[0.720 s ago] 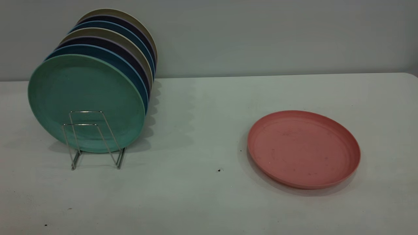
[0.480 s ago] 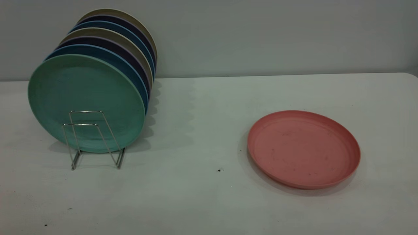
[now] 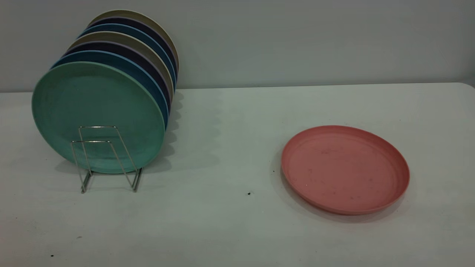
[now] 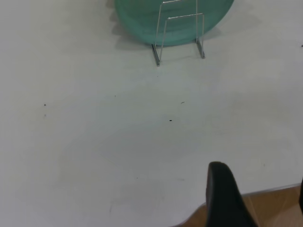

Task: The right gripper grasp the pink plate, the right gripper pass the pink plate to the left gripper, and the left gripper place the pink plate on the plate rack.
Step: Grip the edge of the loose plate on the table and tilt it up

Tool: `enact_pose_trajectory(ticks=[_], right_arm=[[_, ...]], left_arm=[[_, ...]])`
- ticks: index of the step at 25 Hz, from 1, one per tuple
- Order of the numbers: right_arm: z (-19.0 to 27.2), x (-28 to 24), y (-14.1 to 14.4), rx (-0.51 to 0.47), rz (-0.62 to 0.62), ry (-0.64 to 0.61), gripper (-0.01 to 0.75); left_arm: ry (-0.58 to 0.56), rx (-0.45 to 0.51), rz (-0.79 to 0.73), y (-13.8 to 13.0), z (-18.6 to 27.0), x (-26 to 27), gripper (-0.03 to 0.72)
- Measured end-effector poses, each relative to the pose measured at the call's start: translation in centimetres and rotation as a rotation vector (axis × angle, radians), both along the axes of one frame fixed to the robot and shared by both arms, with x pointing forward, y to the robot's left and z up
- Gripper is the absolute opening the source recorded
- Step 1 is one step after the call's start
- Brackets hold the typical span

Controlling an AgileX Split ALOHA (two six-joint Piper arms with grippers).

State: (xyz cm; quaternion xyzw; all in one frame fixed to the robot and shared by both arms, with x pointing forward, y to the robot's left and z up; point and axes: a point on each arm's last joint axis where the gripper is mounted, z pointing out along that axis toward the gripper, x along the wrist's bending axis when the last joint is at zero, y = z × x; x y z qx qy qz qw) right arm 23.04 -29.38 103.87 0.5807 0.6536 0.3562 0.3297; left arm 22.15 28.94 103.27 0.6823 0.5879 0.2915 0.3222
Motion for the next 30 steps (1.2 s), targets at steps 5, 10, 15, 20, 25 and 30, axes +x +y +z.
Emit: enact_pose_trajectory(ticks=[5, 10, 15, 20, 25, 30], right_arm=[[0.0, 0.0, 0.0, 0.000, 0.000, 0.000, 0.239], [0.0, 0.0, 0.0, 0.000, 0.000, 0.000, 0.239], [0.0, 0.0, 0.0, -0.001, -0.001, 0.000, 0.239], [0.0, 0.0, 0.1, 0.016, 0.009, 0.001, 0.239], [0.9, 0.4, 0.3, 0.039, 0.019, -0.032, 0.252], [2.4, 4.8, 0.5, 0.063, 0.006, -0.018, 0.338]], left_arm=[[0.000, 0.000, 0.000, 0.0, 0.0, 0.0, 0.423], [0.000, 0.000, 0.000, 0.0, 0.0, 0.0, 0.423], [-0.001, -0.014, -0.010, -0.1, 0.0, 0.0, 0.423], [-0.004, -0.040, -0.021, -0.4, 0.1, 0.0, 0.423], [-0.078, -0.127, 0.110, 0.1, 1.4, 0.6, 0.423], [-0.063, -0.141, 0.173, 0.6, 3.7, 3.8, 0.437]])
